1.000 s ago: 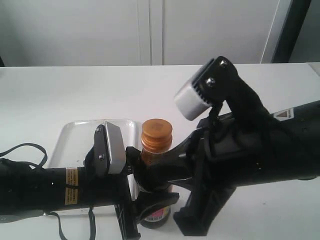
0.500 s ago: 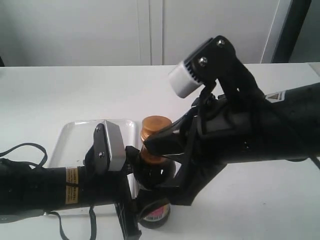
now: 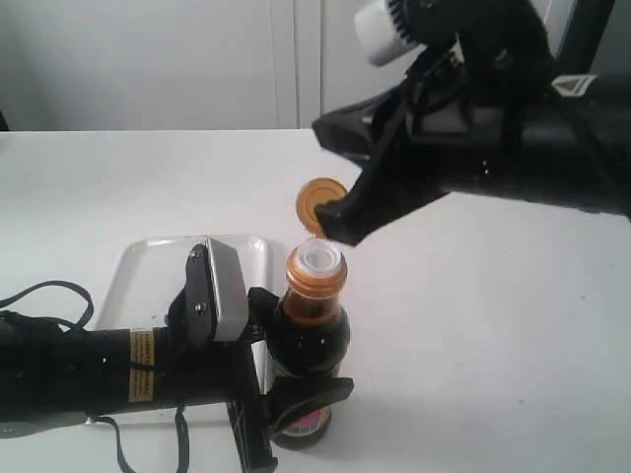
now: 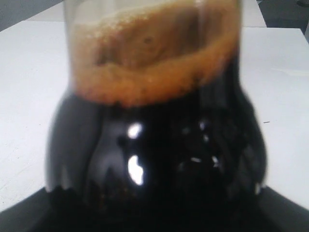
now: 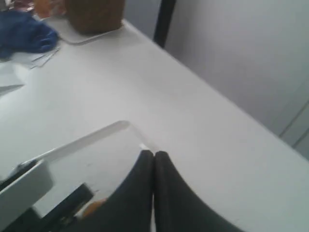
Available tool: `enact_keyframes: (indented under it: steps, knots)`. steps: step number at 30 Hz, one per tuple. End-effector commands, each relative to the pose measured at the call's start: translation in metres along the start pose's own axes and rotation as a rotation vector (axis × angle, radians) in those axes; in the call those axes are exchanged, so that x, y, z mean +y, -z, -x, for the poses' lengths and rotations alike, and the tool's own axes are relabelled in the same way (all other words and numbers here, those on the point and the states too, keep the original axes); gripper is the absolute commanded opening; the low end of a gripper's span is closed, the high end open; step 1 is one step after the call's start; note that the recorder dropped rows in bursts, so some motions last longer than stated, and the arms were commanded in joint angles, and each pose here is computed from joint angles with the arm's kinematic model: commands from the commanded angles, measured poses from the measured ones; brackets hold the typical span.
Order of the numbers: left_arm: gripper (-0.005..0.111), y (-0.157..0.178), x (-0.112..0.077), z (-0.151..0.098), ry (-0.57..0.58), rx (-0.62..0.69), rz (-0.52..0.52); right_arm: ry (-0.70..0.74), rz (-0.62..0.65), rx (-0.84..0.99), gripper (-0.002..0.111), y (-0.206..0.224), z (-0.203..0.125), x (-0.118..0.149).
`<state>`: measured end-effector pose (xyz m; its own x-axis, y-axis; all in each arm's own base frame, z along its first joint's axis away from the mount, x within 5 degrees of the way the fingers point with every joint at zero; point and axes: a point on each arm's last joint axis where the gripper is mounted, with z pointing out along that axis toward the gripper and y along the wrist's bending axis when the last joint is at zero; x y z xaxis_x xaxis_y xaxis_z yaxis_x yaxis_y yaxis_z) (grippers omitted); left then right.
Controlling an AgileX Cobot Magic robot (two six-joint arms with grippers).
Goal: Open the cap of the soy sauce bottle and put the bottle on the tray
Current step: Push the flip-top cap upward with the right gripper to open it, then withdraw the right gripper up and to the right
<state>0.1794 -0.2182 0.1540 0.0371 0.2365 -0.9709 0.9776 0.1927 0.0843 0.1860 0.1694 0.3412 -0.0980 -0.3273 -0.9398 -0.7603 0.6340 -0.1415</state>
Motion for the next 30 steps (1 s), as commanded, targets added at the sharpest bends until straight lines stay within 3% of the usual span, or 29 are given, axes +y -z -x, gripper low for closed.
enact_keyframes:
  steps: [1, 14, 20, 30]
  knots:
    - [0.0, 0.0, -0.003, 0.0, -0.013, 0.004, -0.023, 0.027, -0.19, -0.1, 0.0, 0.004, 0.01, -0.024]
    - [0.0, 0.0, -0.003, 0.0, -0.015, 0.004, -0.023, 0.003, -0.154, -0.007, 0.0, 0.006, -0.001, -0.034]
    - [0.0, 0.0, -0.003, 0.0, -0.01, 0.002, -0.016, 0.109, -0.057, 0.099, 0.0, 0.006, -0.011, -0.026]
    - [0.0, 0.0, -0.002, 0.001, -0.009, -0.002, -0.009, 0.195, -0.087, 0.276, 0.0, 0.012, -0.015, -0.032]
